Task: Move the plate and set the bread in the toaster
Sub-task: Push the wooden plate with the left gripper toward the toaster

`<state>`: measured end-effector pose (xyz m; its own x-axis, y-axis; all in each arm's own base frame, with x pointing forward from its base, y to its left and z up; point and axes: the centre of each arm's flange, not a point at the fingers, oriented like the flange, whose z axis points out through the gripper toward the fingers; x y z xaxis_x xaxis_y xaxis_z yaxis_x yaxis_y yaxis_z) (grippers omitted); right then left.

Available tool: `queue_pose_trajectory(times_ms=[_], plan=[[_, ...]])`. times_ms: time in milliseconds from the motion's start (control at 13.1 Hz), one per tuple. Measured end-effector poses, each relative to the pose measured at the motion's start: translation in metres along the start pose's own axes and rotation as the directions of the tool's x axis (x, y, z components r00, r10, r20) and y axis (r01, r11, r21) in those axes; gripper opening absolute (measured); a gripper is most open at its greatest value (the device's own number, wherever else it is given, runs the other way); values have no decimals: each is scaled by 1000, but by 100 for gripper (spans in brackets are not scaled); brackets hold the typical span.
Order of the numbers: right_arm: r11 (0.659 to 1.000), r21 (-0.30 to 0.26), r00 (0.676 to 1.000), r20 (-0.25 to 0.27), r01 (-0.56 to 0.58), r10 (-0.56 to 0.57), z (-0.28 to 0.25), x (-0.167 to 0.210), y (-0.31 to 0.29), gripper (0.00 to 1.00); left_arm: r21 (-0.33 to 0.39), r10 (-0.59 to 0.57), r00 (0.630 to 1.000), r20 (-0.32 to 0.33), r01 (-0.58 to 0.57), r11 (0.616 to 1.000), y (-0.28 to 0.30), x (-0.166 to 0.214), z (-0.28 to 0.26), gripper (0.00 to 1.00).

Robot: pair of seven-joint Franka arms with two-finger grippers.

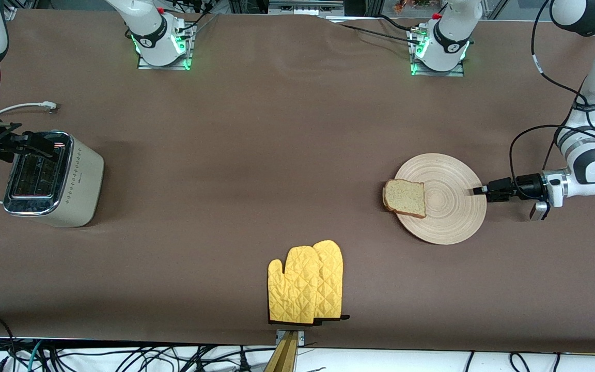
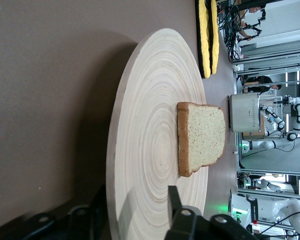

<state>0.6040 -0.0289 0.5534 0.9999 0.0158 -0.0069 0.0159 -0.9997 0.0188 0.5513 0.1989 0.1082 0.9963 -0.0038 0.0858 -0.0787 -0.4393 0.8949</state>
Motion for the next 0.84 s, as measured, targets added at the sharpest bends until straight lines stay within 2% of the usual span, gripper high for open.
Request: queue_pose_trajectory(times_ms=[76, 152, 228, 304, 608, 837], plan=[[1000, 0, 1000, 0, 0, 0, 0, 0, 0, 100, -2, 2, 1000, 2, -2, 1000, -2, -1, 1, 47], [1000, 0, 1000, 0, 0, 0, 0, 0, 0, 100, -4, 2, 1000, 3, -2, 1000, -3, -2, 2, 40], [1000, 0, 1000, 0, 0, 0, 0, 0, 0, 100, -4, 3, 1000, 3, -2, 1000, -4, -3, 3, 27], [1000, 0, 1000, 0, 0, 0, 0, 0, 0, 100, -5, 4, 1000, 2, -4, 1000, -5, -3, 3, 19], [1000, 0, 1000, 0, 0, 0, 0, 0, 0, 100, -5, 6, 1000, 1, -6, 1000, -6, -4, 2, 15], [1000, 0, 1000, 0, 0, 0, 0, 0, 0, 100, -9, 5, 1000, -6, -5, 1000, -6, -4, 1, 9]])
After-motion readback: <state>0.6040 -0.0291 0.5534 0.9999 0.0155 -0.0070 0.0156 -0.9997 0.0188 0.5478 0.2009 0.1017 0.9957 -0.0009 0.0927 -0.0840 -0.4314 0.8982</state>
